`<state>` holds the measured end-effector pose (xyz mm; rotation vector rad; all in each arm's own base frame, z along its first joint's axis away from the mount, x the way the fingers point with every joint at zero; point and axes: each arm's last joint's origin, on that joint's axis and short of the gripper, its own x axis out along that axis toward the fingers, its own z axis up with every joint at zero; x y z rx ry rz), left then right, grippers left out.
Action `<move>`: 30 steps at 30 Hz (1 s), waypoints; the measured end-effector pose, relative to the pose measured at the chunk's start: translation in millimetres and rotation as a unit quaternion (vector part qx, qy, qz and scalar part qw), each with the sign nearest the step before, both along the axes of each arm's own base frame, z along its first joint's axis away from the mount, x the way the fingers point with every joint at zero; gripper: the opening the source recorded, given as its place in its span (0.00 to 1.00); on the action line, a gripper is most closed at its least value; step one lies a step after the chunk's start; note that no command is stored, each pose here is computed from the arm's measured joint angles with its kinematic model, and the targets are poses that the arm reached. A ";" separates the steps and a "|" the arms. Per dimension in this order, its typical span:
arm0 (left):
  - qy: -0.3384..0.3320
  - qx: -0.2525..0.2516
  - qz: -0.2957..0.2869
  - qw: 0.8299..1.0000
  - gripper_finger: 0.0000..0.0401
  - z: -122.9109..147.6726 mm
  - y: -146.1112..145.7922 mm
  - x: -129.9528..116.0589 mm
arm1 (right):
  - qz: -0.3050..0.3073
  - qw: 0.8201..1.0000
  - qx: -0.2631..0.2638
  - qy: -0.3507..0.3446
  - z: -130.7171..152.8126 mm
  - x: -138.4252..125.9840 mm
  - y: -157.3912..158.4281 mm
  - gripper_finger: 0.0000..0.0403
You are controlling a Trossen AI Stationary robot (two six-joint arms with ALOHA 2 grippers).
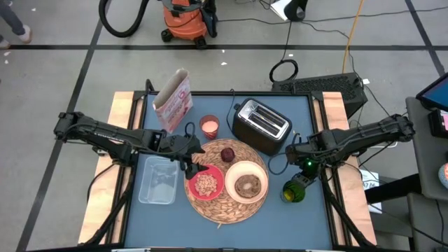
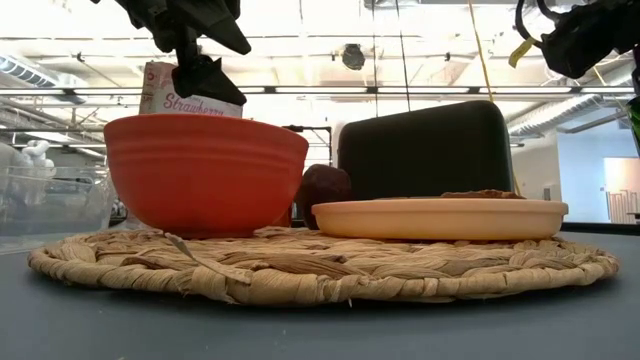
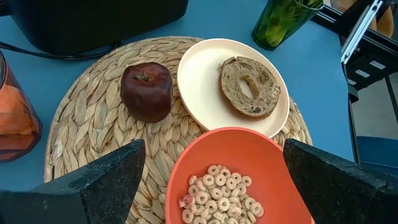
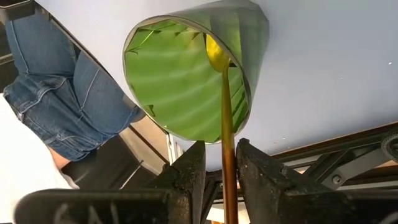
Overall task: Arrange a breakfast setting
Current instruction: Put the gold spoon from the green cup to the left side of the placemat
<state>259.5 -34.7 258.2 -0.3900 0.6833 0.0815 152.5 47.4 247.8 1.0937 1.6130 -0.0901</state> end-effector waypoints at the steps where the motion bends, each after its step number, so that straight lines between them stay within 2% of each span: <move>1: 0.000 0.000 0.000 1.000 0.96 0.0 0.0 0.0 | 0.000 1.000 0.000 0.000 0.0 0.0 0.0 0.20; 20: 0.000 0.000 0.000 1.000 0.96 0.0 0.0 0.0 | 0.010 1.000 -0.001 -0.007 0.0 0.0 0.0 0.21; 23: 0.000 0.000 0.000 1.000 0.96 0.0 0.0 0.0 | 0.010 1.000 -0.002 -0.006 -1.1 -0.3 -0.1 0.24; 30: 0.000 0.000 0.000 1.000 0.96 0.0 0.0 0.0 | 0.010 1.000 -0.006 0.018 -13.8 -4.6 -0.9 0.40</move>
